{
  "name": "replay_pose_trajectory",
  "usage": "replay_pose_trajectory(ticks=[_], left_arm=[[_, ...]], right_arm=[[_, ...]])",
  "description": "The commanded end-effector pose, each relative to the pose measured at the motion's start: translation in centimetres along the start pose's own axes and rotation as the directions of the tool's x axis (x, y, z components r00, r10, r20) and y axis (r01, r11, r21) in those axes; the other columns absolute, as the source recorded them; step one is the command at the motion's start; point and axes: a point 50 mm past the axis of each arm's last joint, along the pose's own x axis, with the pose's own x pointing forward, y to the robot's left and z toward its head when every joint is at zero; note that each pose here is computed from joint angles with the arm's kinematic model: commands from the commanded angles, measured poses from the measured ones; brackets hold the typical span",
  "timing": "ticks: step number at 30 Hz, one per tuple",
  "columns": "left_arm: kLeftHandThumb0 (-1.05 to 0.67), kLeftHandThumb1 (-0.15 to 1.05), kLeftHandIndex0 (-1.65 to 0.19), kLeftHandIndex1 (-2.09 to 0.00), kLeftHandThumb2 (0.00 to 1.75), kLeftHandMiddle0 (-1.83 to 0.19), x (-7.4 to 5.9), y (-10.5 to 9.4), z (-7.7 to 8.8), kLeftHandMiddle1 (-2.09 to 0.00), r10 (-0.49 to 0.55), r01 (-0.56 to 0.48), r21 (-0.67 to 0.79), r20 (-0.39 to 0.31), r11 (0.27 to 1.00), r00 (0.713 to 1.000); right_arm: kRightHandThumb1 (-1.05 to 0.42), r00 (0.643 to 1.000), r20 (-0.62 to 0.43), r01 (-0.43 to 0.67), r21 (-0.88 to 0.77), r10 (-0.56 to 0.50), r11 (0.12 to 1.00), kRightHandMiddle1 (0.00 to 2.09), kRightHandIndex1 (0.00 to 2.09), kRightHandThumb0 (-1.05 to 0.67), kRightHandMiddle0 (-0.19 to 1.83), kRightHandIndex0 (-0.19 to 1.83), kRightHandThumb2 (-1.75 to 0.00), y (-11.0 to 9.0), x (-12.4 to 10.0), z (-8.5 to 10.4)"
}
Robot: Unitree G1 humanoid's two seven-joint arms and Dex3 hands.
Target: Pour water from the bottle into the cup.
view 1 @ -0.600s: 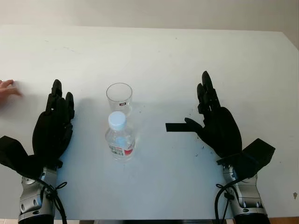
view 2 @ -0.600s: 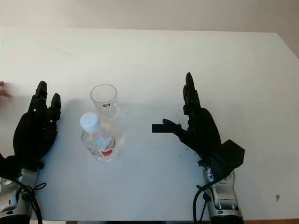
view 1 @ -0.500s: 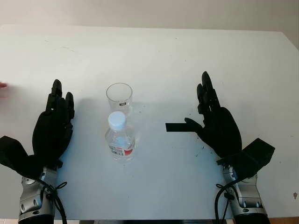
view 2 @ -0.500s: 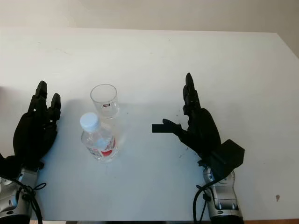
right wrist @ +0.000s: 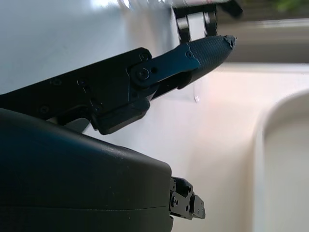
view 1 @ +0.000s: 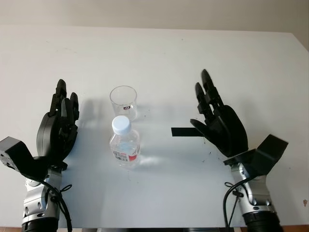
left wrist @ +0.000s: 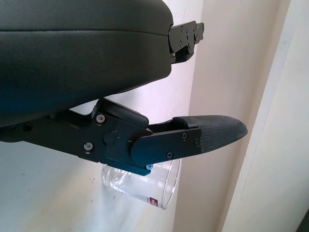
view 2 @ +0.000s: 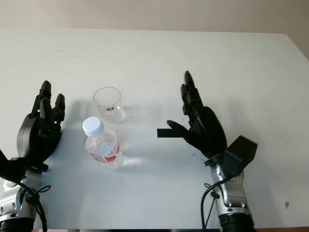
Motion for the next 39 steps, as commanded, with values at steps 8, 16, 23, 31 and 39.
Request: replay_pose_trajectory(ticks=[8,16,23,31,39], left_arm=[[-0.78,1.05,0.19,-0.03,0.54,0.19,-0.1,0.0,0.2,-0.03,0.003,-0.003,0.004,0.022,1.000,1.000],[-0.77,1.05,0.19,-0.01,0.55,0.19,0.1,-0.2,0.3,-0.03,-0.006,0.006,-0.001,0.042,1.000,0.999],[-0.77,1.05,0.19,-0.03,0.54,0.19,-0.1,-0.3,0.2,-0.05,0.008,-0.009,0.009,0.039,1.000,0.999],[-0.77,1.05,0.18,-0.05,0.53,0.18,-0.3,-0.2,0.2,-0.05,0.011,-0.012,0.010,0.041,1.000,0.999],[-0.76,1.05,0.18,-0.05,0.52,0.17,-0.3,-0.1,0.3,-0.06,0.014,-0.014,0.003,0.045,1.000,0.999]], right_arm=[[-0.90,0.969,-0.054,-0.244,-0.008,0.243,0.970,0.12,0.13,-0.85,0.03,0.09,-0.04,-0.5,2.2,2.2],[-0.87,0.933,-0.122,-0.345,-0.027,0.339,0.938,0.21,0.24,-0.85,0.21,0.31,-0.05,-0.8,3.6,1.9],[-0.85,0.902,-0.167,-0.408,-0.026,0.398,0.913,0.81,0.65,-0.84,0.05,0.20,-0.05,-0.5,4.7,1.7],[-0.83,0.892,-0.198,-0.417,-0.014,0.407,0.909,1.34,1.22,-0.83,-0.08,0.07,-0.05,-0.7,5.2,1.7],[-0.82,0.884,-0.236,-0.414,0.006,0.404,0.910,1.39,1.35,-0.79,-0.07,0.04,-0.05,-1.7,5.2,2.2]])
